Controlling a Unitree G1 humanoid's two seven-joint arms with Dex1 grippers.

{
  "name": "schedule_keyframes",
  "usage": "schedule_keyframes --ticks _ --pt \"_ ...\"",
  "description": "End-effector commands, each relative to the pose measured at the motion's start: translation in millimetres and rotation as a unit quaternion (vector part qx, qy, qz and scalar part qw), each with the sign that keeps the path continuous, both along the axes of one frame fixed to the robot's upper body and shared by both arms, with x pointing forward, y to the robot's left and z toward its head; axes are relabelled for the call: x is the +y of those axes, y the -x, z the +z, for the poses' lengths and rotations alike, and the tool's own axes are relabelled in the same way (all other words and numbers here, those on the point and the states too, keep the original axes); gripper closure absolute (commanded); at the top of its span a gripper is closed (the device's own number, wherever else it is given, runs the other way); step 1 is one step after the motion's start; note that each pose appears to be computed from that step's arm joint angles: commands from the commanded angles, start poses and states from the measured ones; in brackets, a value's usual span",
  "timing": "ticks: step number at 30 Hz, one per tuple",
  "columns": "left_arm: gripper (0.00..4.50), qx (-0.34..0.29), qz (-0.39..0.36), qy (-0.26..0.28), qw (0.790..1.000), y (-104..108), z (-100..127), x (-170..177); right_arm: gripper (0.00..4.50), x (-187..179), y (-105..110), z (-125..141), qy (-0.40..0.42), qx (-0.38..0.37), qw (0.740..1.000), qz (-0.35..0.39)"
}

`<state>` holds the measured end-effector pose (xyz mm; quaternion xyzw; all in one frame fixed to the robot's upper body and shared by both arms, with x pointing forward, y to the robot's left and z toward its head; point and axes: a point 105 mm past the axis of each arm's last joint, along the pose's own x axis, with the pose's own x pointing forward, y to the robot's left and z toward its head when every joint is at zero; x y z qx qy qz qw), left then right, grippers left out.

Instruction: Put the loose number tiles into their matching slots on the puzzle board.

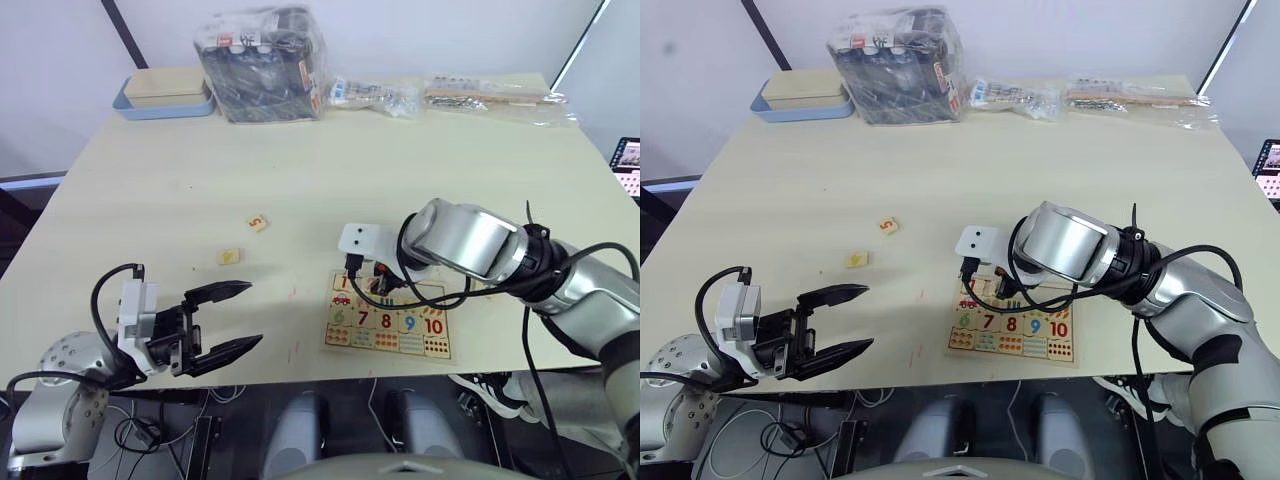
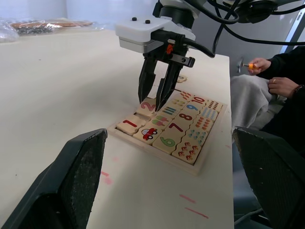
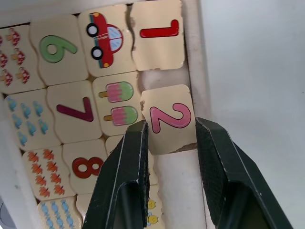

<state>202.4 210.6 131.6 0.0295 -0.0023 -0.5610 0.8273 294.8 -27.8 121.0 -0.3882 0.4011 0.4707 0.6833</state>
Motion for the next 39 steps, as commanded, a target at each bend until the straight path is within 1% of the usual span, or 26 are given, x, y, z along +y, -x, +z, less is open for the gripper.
schedule_keyframes --ticks 1,26,37,39 --pt "0.00 -0.022 -0.002 -0.001 1.000 1.4 8.6 -0.7 3.63 4.6 -1.7 5.0 -0.011 -0.013 1.000 0.006" --pt "0.00 -0.022 0.000 -0.001 1.000 1.2 7.6 -1.9 3.63 8.4 -1.7 1.8 -0.020 -0.005 1.000 -0.015" --pt "0.00 -0.022 0.001 0.001 1.000 0.1 7.7 -2.7 3.63 7.7 -1.4 1.4 -0.016 -0.006 1.000 -0.008" --pt "0.00 -0.023 0.001 0.001 1.000 -0.1 7.7 -2.9 2.59 7.1 -1.5 1.4 -0.014 -0.007 1.000 -0.008"
